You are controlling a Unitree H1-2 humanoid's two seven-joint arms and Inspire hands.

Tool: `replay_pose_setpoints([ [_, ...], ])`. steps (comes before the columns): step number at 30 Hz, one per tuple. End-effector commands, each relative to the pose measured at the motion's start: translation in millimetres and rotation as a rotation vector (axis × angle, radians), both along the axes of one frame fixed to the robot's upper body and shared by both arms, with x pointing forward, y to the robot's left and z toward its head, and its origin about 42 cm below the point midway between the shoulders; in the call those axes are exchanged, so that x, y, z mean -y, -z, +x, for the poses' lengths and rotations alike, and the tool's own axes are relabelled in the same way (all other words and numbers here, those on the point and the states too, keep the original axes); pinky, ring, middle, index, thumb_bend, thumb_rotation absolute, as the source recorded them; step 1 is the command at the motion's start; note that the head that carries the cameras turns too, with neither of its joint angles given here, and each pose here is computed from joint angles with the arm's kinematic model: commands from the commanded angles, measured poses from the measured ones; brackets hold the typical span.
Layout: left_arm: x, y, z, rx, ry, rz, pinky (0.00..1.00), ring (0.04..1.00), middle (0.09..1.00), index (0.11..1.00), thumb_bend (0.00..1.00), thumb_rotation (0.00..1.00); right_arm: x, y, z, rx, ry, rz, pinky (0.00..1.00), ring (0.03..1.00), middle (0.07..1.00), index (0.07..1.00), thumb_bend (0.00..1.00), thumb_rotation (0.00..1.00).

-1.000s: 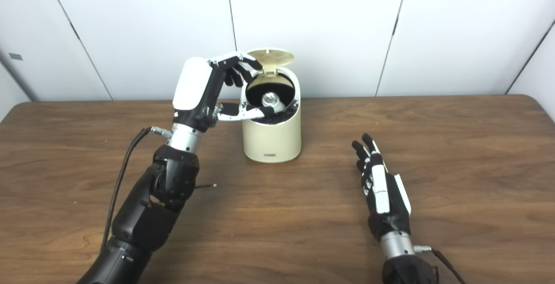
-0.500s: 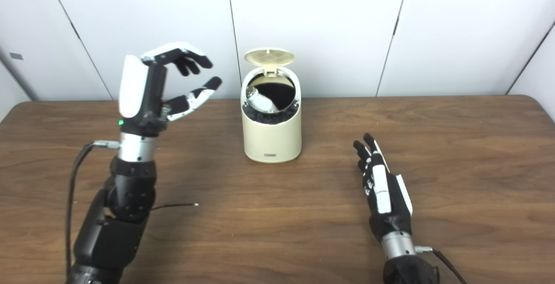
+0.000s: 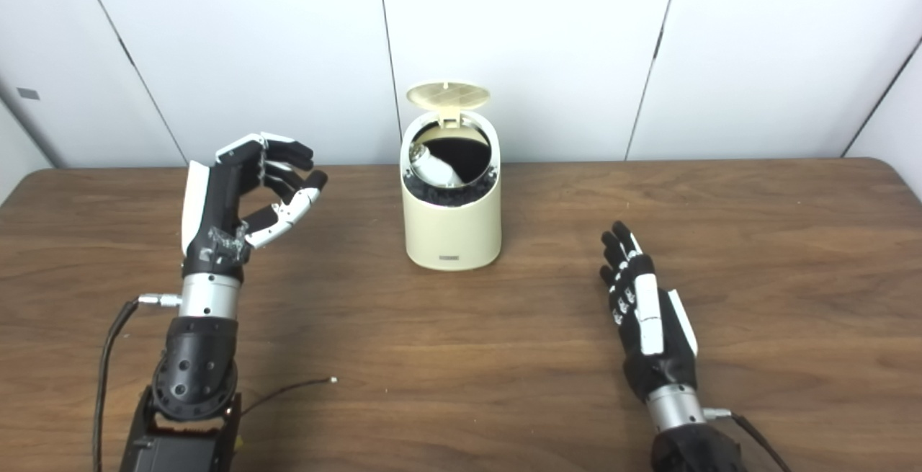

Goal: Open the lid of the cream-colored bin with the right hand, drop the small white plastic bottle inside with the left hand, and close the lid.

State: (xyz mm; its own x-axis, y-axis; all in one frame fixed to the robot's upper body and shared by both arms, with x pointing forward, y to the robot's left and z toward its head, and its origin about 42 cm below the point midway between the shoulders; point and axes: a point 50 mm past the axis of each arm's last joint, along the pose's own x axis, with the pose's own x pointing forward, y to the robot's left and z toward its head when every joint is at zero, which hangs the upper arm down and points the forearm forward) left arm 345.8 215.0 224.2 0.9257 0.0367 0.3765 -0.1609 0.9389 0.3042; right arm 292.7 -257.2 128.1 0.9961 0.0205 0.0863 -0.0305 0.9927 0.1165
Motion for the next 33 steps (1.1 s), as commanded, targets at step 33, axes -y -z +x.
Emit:
replay_pose_setpoints([
  [33,-4.8,101.2,-33.2,-0.380,0.030,-0.233,1.00,1.000,1.000,1.000,0.63,1.00,-50.0,-207.7,129.5,0.364,-0.133,-0.727,0.87,0.929,0.942,0.907,0.64,1.00],
])
